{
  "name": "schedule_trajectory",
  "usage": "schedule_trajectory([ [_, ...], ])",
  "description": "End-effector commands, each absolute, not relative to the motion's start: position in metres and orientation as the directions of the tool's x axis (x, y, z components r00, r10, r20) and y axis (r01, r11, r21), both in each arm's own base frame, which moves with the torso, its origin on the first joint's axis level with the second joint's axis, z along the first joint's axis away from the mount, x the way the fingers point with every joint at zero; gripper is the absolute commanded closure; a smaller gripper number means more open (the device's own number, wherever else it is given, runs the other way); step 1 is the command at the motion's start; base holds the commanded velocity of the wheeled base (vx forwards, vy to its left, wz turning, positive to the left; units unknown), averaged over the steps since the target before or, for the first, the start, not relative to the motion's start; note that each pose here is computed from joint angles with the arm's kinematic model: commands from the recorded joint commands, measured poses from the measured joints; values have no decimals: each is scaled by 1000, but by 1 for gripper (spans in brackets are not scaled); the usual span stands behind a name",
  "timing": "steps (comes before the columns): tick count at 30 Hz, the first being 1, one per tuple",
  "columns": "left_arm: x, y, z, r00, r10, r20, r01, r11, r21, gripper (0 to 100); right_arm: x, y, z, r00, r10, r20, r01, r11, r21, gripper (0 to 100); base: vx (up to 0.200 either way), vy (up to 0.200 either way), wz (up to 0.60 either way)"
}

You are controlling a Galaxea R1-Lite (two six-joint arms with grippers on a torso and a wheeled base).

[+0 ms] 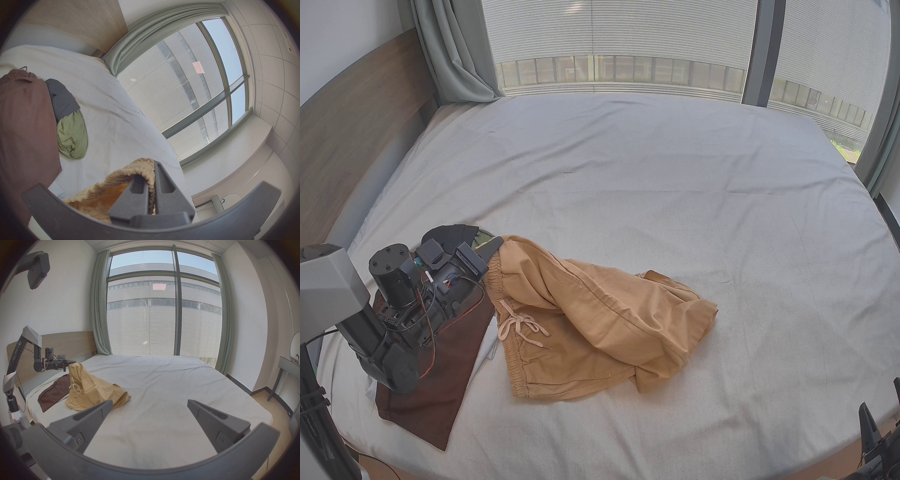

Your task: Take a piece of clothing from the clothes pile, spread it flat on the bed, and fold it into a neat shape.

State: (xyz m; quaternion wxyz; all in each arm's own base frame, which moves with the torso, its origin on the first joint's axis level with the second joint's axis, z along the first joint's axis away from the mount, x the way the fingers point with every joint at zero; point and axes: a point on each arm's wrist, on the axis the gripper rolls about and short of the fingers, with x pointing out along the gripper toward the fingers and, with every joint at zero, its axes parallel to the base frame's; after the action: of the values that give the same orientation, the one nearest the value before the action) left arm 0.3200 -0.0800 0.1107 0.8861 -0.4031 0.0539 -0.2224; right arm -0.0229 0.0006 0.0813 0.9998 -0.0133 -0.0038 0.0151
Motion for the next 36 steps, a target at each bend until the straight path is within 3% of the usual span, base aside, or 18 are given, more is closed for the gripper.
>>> schedule_trajectory([
  [1, 319, -80, 112, 895, -438, 90, 355, 576, -737, 100, -29, 1, 100, 993, 32, 110, -28, 999, -36, 0, 0, 0, 0],
  [6, 319, -80, 115, 892, -440, 100, 364, 572, -735, 100, -29, 2, 134, 991, 37, 130, -32, 999, -39, 0, 0, 0, 0],
  [17, 317, -76, 112, 885, -457, 84, 373, 591, -715, 100, 2, 4, 146, 983, 165, -83, -166, 986, -5, 0, 0, 0, 0],
  [29, 313, -61, 105, 871, -489, 43, 401, 658, -637, 100, 54, 8, 160, 887, 344, -309, -327, 939, 108, 0, 0, 0, 0],
  [36, 313, -61, 105, 869, -493, 45, 406, 659, -633, 100, 78, 11, 164, 837, 421, -349, -396, 907, 146, 0, 0, 0, 0],
])
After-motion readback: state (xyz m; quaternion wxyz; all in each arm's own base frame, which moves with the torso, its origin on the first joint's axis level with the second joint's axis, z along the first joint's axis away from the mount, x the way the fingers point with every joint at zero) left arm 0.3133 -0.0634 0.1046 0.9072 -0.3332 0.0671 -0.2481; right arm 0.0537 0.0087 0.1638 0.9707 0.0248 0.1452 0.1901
